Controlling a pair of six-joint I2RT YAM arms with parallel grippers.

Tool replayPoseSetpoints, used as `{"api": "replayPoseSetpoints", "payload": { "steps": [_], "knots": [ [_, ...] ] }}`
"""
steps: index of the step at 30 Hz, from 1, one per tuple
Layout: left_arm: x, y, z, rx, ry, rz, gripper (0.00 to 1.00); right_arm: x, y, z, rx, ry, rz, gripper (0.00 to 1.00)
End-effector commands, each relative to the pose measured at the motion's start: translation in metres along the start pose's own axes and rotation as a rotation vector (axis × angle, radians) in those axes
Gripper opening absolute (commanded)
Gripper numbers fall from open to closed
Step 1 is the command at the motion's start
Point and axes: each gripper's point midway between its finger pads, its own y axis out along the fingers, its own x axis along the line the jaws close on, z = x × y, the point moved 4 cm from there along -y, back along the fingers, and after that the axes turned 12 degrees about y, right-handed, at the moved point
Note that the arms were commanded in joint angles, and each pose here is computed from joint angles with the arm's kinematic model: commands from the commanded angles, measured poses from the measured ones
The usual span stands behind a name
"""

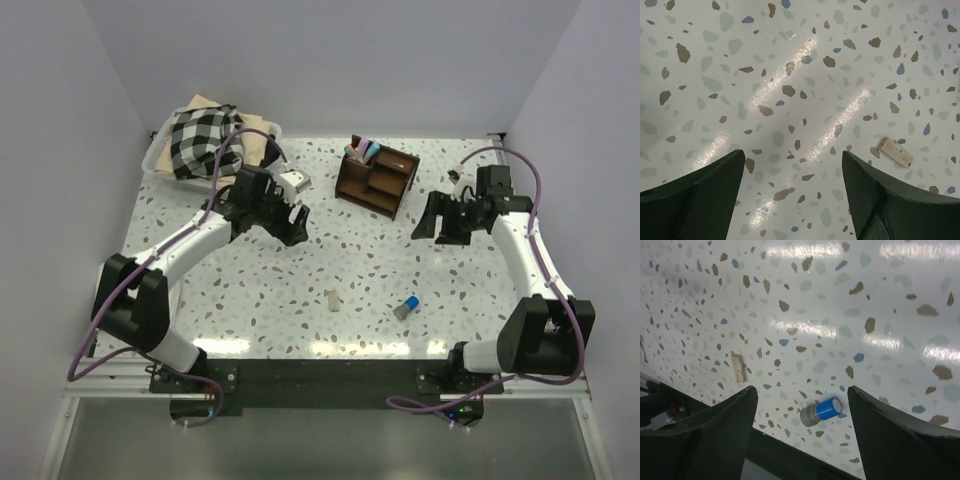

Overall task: Sort the stationery into containers
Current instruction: Pick up the stationery from the center of the board.

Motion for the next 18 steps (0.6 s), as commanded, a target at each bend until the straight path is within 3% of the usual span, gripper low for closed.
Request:
{"api": "replayPoseSetpoints", "payload": {
  "steps": [1, 8, 18],
  "knots": [
    [0.006, -0.02, -0.004, -0.001, 0.047, -0.099, 0.83, -0.012, 0.0, 0.022, 0.029, 0.276, 0.094, 0.77],
    [0.028, -0.01, -0.013, 0.004, 0.086, -0.176, 0.82, -0.036, 0.007, 0.043, 0.087, 0.438, 0.273, 0.78],
    [0.057, 0.002, -0.037, 0.03, 0.095, -0.196, 0.81, -0.078, 0.013, 0.077, 0.169, 0.611, 0.59, 0.68]
  ]
}}
